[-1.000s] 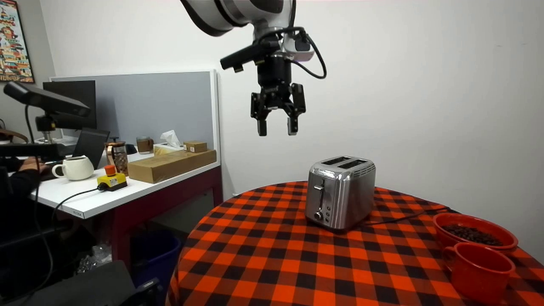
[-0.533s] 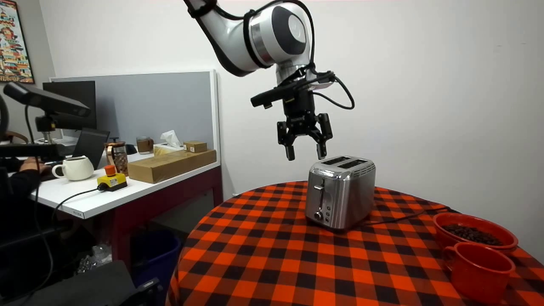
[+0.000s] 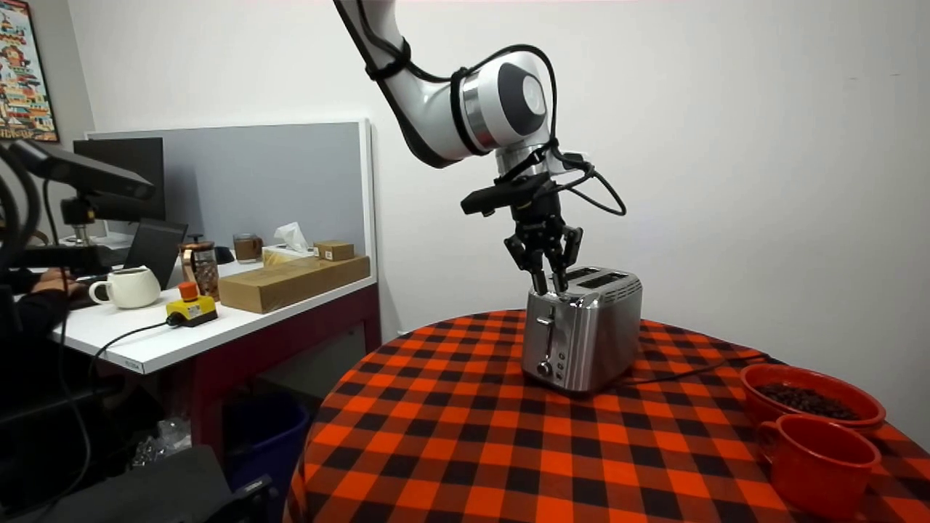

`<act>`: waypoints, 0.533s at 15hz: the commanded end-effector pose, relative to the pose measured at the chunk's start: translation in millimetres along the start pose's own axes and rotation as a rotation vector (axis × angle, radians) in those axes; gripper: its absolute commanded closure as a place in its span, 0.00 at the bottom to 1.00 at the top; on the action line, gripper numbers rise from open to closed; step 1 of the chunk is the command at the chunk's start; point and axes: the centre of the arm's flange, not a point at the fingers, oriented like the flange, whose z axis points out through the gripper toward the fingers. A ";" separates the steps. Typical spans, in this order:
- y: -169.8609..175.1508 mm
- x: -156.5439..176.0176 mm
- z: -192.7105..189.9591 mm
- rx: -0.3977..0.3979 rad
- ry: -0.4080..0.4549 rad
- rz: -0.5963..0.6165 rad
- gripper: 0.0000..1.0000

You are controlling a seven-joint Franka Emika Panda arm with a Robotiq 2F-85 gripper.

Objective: Push the lever on the toaster downwards

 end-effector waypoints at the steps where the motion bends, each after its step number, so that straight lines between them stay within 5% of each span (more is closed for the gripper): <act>1: -17.1 30.6 8.5 -0.015 0.072 -0.022 0.94; 2: -24.7 33.6 8.3 -0.009 0.089 -0.034 1.00; 8: -54.4 30.4 12.3 0.039 0.074 -0.063 1.00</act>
